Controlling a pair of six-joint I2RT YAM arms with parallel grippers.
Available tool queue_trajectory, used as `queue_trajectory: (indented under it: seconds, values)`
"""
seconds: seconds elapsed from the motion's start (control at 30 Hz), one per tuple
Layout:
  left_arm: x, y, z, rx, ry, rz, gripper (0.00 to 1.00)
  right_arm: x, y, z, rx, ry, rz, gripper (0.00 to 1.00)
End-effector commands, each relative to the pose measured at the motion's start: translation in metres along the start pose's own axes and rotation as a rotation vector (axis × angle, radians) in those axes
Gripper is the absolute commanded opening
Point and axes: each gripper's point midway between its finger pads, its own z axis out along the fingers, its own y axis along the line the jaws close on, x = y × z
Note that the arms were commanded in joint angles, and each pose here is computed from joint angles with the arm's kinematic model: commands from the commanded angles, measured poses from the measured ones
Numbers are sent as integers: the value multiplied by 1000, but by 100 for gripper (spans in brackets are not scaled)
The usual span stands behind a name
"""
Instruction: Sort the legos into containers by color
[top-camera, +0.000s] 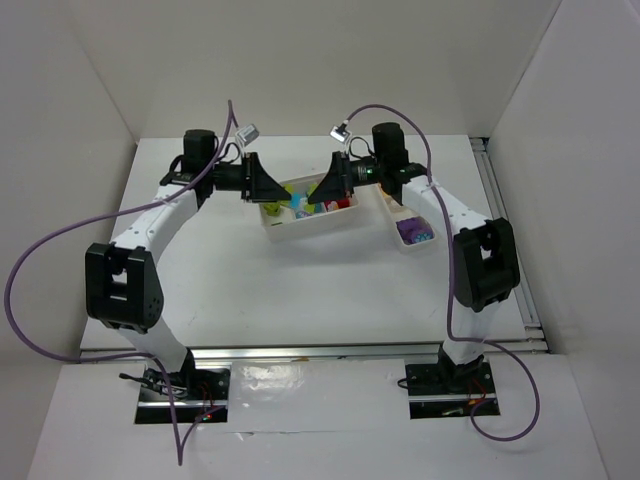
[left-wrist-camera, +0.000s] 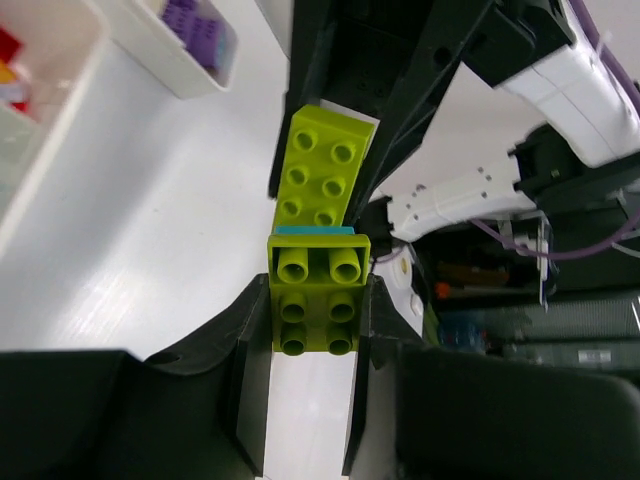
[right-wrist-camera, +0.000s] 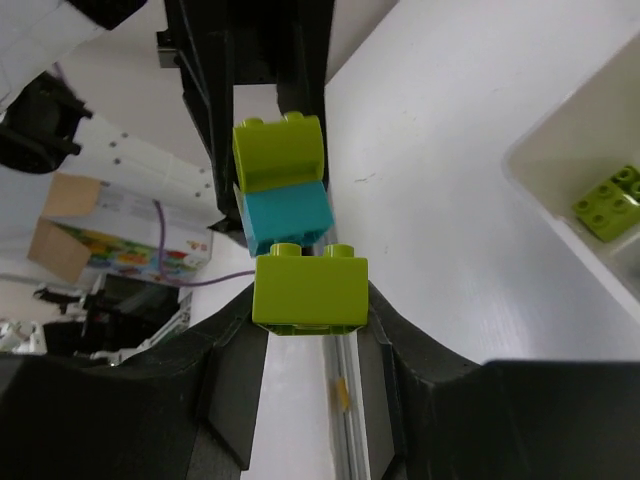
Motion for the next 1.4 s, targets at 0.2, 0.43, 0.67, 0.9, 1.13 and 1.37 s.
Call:
queue_trajectory:
  seconds: [0.2, 0.43, 0.67, 0.9, 1.13, 1.37]
  values:
    - [-10, 33, -69, -272, -231, -71, 0, -42, -75, 8, 529, -137, 28, 0]
    - [-4, 58, -105, -479, -353, -181, 0, -59, -124, 42, 748, -129, 14, 0]
    - [-4, 54, -111, -476, -352, -164, 0, -44, -159, 85, 796, -65, -21, 6]
    - [-9, 49, -112, -474, -359, -147, 0, -36, -169, 94, 847, -7, -40, 66]
    - [-8, 42, -101, -351, -304, -113, 0, -58, -125, 56, 862, -84, -72, 70]
    - [-4, 25, -77, -133, -201, 4, 0, -65, -34, 17, 410, -153, -147, 84]
